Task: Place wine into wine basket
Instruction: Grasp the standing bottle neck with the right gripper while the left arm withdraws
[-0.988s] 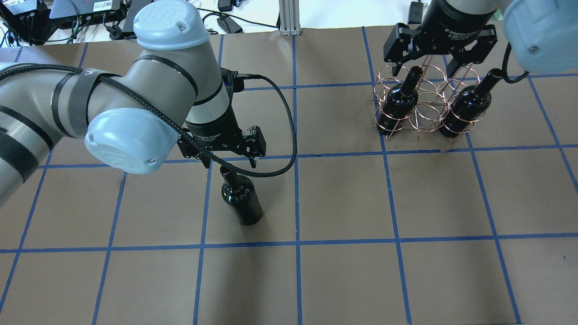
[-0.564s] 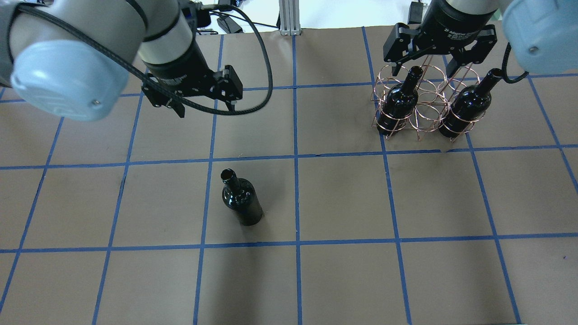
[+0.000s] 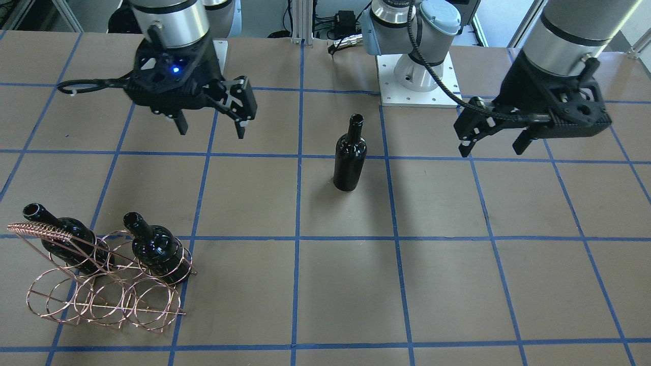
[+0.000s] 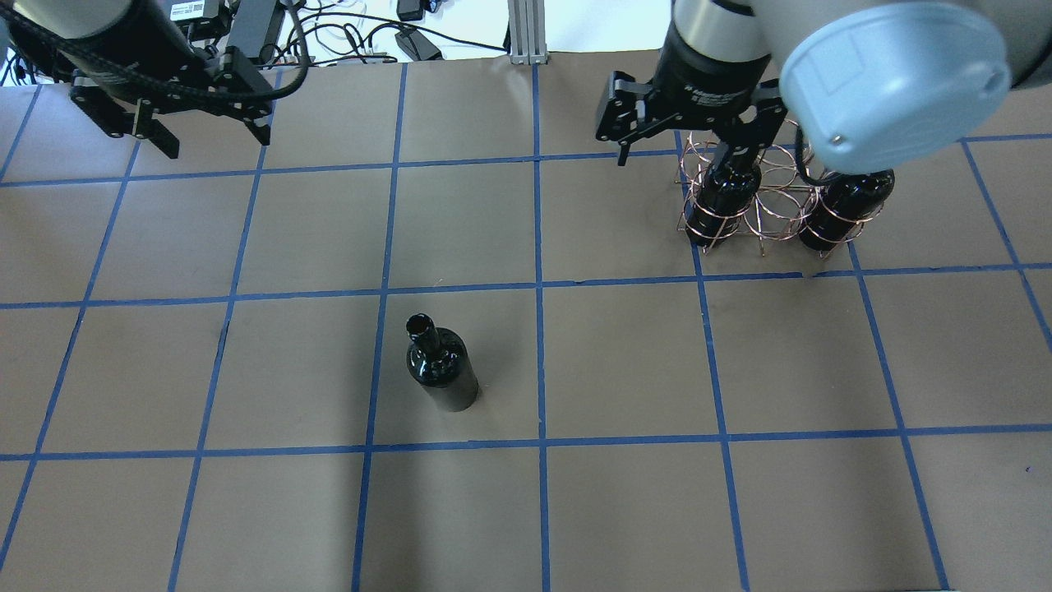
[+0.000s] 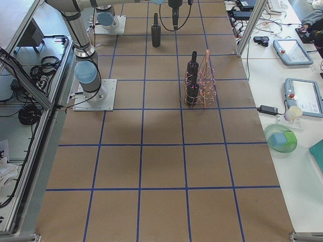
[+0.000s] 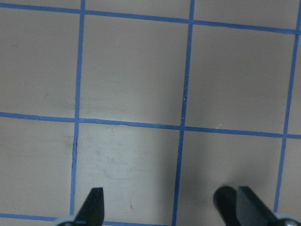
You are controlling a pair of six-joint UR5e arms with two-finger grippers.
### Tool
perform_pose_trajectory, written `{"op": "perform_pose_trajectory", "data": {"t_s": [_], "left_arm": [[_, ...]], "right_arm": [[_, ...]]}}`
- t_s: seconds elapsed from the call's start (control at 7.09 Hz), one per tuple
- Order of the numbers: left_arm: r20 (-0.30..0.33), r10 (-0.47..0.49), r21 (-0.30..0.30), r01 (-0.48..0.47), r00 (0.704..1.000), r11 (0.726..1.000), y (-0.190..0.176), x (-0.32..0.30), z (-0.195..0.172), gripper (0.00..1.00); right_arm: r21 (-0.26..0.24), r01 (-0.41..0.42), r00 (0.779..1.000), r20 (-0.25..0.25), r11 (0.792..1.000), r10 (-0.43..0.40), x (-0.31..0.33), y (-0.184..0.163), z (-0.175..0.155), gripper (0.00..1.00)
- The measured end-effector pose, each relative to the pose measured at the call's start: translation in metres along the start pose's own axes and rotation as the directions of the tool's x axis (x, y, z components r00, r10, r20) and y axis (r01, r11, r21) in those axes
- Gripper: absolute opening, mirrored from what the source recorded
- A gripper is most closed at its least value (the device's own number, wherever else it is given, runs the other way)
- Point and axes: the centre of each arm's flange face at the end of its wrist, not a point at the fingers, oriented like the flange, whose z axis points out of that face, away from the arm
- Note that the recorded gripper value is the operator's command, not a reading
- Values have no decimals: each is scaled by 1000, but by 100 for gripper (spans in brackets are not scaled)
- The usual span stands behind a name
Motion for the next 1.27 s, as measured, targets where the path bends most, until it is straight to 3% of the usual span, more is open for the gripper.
{"op": "perform_pose_trajectory", "data": {"t_s": [0.28, 0.71, 1.13, 1.27], "left_arm": [[34, 23, -11, -22, 999, 1000, -1, -25, 1, 100], [61, 126, -26, -124, 990, 992, 4, -37, -2, 100], [60, 119, -39, -117, 991, 992, 6, -48, -2, 100], [60, 117, -39, -115, 991, 993, 6, -49, -2, 100]], "right_arm": [[-28, 11, 1000, 3, 1000, -11, -65, 42, 13, 100], [-82, -29, 999, -27, 996, 27, -144, 92, 58, 100], [-90, -60, 998, -21, 994, 58, -194, 114, 101, 99], [-90, -54, 998, -25, 994, 52, -201, 118, 111, 92]]}}
